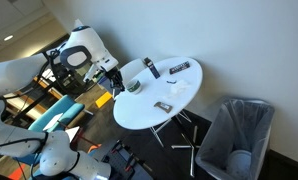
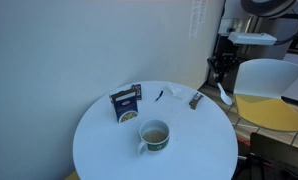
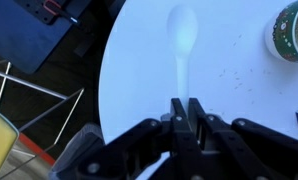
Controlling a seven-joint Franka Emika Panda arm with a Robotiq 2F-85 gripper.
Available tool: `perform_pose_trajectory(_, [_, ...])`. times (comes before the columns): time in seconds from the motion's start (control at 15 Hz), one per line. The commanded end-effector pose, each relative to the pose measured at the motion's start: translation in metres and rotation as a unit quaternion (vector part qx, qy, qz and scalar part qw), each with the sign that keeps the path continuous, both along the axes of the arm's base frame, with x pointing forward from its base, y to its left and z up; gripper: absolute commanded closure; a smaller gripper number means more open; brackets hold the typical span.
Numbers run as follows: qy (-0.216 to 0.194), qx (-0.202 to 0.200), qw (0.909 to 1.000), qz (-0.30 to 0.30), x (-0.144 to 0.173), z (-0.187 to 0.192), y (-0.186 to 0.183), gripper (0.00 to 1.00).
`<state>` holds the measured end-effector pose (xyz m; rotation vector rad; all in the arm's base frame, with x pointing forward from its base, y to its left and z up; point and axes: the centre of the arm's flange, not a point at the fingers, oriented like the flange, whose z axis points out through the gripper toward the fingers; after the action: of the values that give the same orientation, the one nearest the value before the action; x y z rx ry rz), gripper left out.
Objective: Use the spoon to pick up the contents in the mug
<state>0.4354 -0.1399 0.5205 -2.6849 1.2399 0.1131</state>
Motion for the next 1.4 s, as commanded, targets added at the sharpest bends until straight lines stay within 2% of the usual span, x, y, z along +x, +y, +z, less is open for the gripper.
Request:
perform_pose_trajectory(0.0, [-0.003, -0.003, 1.0, 0.005, 0.0, 0.003, 0.005, 0.89])
perform_pose_trajectory(0.2, [-0.001, -0.002, 1.0, 0.003, 0.001, 0.0, 0.003, 0.89])
perform_pose_trajectory(0.27, [-0.013, 0.0, 0.9999, -0.004, 0.006, -0.001, 0.0, 0.97])
perform_pose_trajectory(0.53, [-0.089, -0.034, 0.9953, 0.014, 0.044, 0.03, 0.014, 0.97])
perform_pose_trajectory(0.87, [-0.163, -0.105, 0.9776, 0.082, 0.098, 0.052, 0.063, 0.97])
perform_pose_trajectory(1.13, [-0.187, -0.152, 0.9614, 0.133, 0.135, 0.036, 0.1, 0.97])
perform_pose_trajectory(1.33, [-0.196, -0.161, 0.9542, 0.158, 0.158, 0.013, 0.122, 0.97])
